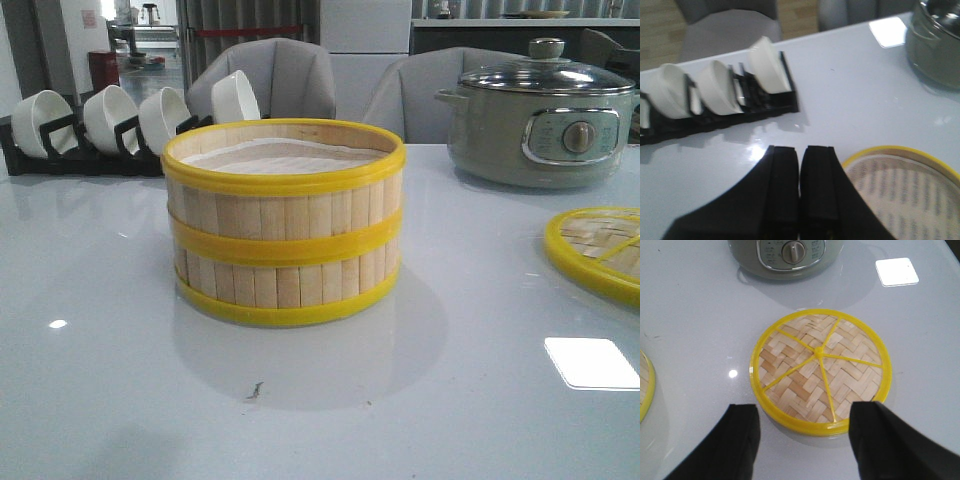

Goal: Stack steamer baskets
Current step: 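Open the left gripper and raise it away from the stack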

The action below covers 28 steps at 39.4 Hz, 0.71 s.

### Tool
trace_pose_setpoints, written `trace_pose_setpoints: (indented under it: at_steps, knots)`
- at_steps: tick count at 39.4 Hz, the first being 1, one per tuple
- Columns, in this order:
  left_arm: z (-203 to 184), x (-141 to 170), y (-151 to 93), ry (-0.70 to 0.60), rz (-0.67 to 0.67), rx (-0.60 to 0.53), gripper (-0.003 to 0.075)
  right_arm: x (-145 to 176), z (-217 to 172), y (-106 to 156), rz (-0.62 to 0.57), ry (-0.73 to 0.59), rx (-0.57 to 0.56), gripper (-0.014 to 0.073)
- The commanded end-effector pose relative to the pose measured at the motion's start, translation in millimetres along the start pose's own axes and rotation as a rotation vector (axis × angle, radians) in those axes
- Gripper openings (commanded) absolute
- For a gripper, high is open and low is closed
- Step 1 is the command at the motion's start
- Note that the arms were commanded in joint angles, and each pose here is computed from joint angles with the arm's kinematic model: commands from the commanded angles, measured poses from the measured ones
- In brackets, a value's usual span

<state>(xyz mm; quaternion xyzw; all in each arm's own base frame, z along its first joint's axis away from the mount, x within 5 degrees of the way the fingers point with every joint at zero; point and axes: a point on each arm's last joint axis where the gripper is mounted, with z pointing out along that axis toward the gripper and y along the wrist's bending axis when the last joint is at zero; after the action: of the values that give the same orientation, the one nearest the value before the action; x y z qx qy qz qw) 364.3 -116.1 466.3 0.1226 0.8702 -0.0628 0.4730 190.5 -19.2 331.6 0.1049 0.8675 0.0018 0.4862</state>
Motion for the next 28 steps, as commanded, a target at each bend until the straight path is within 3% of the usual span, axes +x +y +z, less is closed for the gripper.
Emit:
trace_pose_setpoints:
  at_steps: [1,8,12,28]
  knots:
    - [-57,-11,38,-0.147,-0.073,-0.075,0.0086,-18,-8,2,-0.015,-0.109,-0.013,0.0496]
    - [-95,17,86,-0.194,-0.217,-0.21,0.0086,-18,-8,2,-0.015,-0.109,-0.013,0.0496]
    - [-113,43,97,-0.194,-0.254,-0.262,0.0086,-18,-8,2,-0.015,-0.109,-0.013,0.0496]
    - [-134,147,53,-0.228,-0.206,-0.176,0.0086,-18,-8,4,-0.019,-0.107,-0.023,0.0496]
